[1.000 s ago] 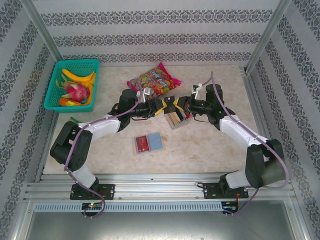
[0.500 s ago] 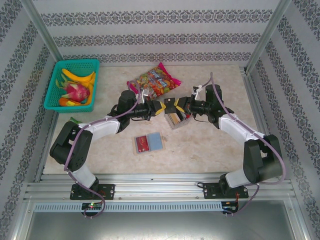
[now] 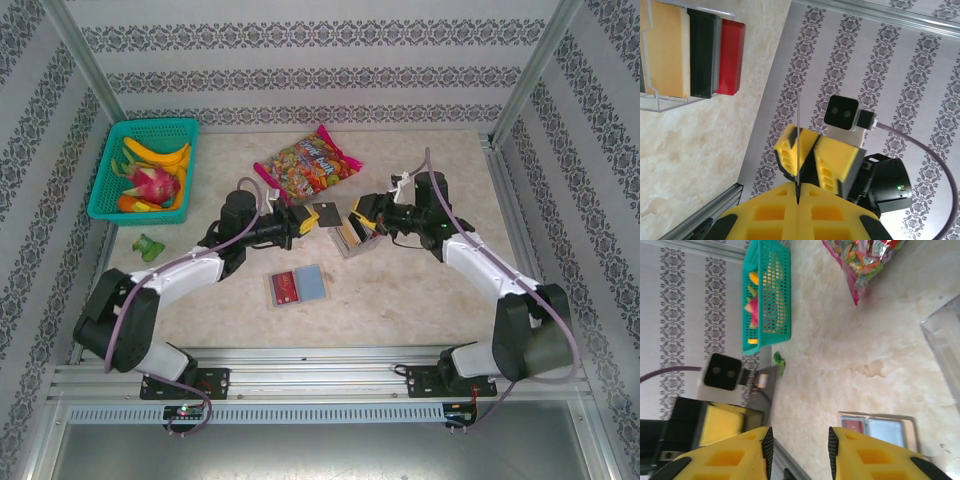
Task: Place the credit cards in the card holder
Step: Insert the credit card into the card slot.
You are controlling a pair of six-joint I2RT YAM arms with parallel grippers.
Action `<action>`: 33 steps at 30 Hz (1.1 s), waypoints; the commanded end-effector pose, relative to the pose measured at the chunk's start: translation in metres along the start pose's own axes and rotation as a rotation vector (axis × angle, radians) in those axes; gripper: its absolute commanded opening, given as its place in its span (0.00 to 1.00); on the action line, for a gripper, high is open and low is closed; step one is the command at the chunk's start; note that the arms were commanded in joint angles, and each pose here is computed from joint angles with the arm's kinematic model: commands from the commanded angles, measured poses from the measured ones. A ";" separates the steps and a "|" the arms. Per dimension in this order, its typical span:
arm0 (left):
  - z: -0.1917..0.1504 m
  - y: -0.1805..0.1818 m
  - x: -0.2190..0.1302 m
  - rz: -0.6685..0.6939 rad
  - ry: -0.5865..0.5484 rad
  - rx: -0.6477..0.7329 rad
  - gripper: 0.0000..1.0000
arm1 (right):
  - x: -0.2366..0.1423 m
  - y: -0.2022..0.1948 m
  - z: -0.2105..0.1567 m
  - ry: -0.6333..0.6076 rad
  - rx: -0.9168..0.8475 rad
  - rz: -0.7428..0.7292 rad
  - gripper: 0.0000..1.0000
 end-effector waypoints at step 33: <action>-0.043 0.098 -0.097 0.422 -0.191 0.405 0.00 | 0.037 -0.056 -0.097 0.152 -0.404 -0.316 0.36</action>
Point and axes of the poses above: each hand's point on the last joint's axis, 136 mm out from that joint toward the fingers, its own x axis out along the fingers, its own y axis along the line the jaws close on, z = x × y, the point moved 8 cm from there along -x, back along the fingers, and after that the axes turned 11 degrees about x, right-handed, at the moved point
